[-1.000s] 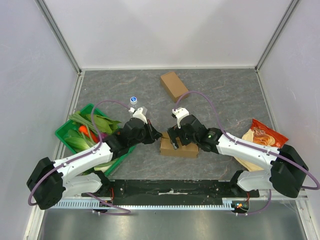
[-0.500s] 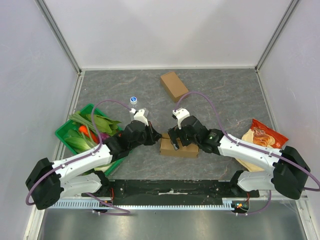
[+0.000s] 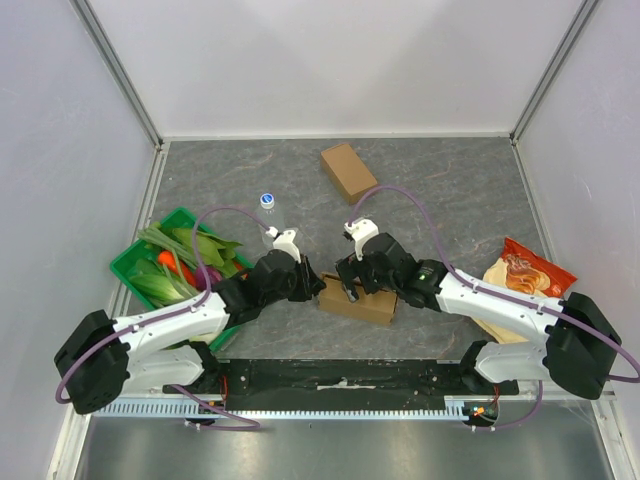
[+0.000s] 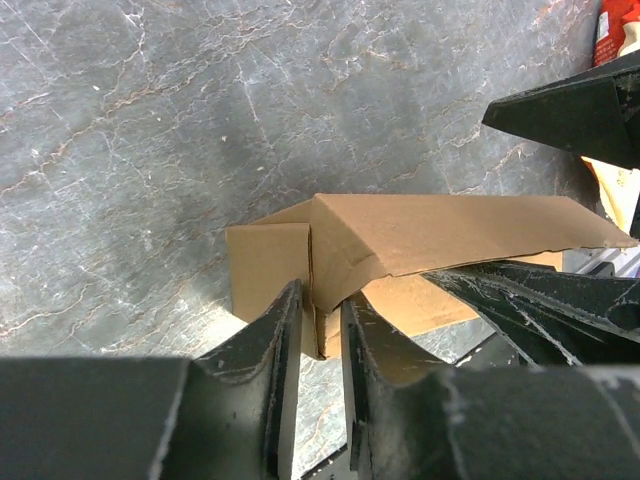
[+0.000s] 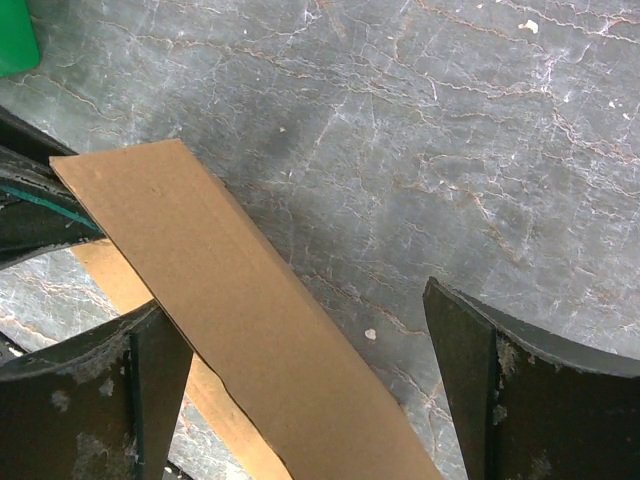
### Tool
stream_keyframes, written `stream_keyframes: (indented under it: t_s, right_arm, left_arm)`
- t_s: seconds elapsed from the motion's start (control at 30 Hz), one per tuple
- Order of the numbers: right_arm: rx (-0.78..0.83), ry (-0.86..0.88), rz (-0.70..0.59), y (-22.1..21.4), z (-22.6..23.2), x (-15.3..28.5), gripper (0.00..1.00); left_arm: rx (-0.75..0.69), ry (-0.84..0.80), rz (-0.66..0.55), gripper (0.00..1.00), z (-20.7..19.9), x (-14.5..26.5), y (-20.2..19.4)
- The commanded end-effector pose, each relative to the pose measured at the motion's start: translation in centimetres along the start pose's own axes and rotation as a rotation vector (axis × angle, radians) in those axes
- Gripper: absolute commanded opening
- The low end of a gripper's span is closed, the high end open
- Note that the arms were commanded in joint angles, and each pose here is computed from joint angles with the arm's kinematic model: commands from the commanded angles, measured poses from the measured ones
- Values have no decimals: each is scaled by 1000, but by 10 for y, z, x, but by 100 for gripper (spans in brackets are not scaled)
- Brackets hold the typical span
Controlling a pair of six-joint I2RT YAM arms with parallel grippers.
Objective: Fold the paper box
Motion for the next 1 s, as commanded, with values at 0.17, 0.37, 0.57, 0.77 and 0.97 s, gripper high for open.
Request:
stream_keyframes:
  t_s: [0.17, 0.37, 0.57, 0.77, 0.97]
  right_arm:
    - [32, 18, -15, 1, 1, 1, 98]
    - [43, 8, -13, 0, 0, 3, 98]
    - [54, 11, -3, -1, -1, 1, 98]
    - [53, 12, -15, 2, -1, 4, 98]
    - [51, 21, -10, 2, 0, 4, 98]
  left_arm:
    - [-98, 97, 14, 10, 12, -1, 0]
    - [-96, 55, -9, 48, 7, 15, 5]
    - [-137, 15, -81, 63, -5, 33, 22]
    - [-209, 26, -37, 55, -12, 19, 26]
    - [-236, 49, -42, 55, -14, 5, 29]
Point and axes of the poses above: each gripper's point midway between its finger pads, its own x axis back along the fingers, its own z axis along the line the jaws close on, y = z × x, the point moved 9 cm from there along x, back along the fingers, and after that the axes turned 7 degrees about x, right-handed, at the moved point
